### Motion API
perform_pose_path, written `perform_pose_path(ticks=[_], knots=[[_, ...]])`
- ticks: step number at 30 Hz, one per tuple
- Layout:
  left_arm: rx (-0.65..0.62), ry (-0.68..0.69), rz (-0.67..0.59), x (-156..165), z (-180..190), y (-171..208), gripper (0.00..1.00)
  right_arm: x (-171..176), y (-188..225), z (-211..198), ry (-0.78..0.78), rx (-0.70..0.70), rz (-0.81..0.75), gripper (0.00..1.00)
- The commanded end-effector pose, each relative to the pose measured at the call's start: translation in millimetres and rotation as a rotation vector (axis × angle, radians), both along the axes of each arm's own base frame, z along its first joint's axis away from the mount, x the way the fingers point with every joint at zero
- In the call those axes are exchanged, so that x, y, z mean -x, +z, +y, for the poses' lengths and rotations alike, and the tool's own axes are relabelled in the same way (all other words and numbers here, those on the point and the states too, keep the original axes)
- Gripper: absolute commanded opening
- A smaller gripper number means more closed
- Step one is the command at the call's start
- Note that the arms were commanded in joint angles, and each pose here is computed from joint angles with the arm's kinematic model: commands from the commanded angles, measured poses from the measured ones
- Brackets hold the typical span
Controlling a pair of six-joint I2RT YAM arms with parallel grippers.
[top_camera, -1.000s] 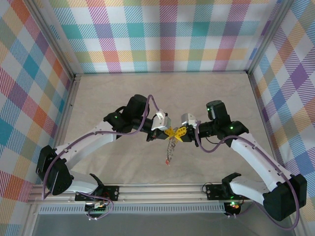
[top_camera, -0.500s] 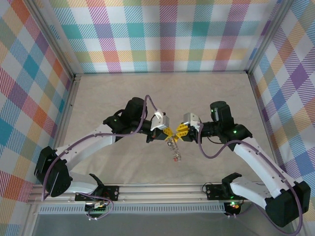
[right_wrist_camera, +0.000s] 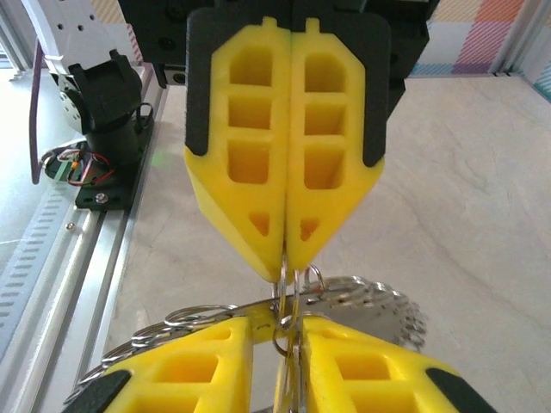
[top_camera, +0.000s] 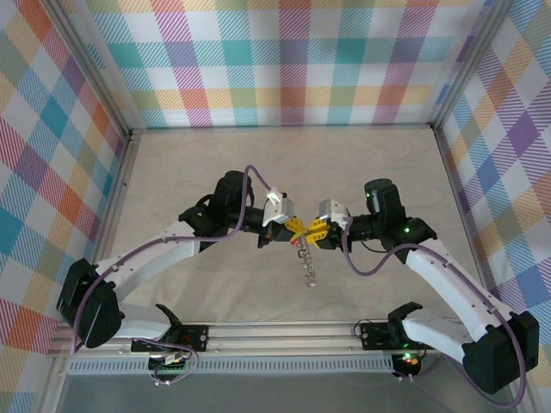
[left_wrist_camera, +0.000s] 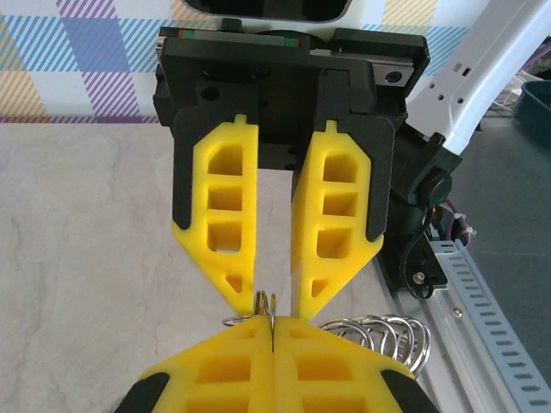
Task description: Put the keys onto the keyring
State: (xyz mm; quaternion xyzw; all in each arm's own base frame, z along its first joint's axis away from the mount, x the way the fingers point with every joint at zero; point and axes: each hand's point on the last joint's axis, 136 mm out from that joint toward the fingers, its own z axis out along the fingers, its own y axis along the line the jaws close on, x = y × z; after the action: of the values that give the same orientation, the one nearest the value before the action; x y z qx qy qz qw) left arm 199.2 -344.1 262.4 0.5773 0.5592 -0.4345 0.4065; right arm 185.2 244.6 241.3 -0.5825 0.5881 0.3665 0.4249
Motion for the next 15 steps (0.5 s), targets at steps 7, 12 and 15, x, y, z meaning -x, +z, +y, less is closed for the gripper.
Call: perform_pose_path(ticks=[7,12,15], knots=[[0.119,0.026,-0.052,-3.1,1.8,25.5,0.0,9.7,3.0,8.9,0.078,-0.057,0.012,0.14],[0.136,0.039,-0.053,-2.9,2.8,25.4,0.0,7.3,-1.5,13.1,0.071,-0.053,0.027,0.12],[0.145,0.046,-0.053,-2.8,3.6,26.0,0.0,5.7,-4.4,14.5,0.066,-0.046,0.037,0.12]])
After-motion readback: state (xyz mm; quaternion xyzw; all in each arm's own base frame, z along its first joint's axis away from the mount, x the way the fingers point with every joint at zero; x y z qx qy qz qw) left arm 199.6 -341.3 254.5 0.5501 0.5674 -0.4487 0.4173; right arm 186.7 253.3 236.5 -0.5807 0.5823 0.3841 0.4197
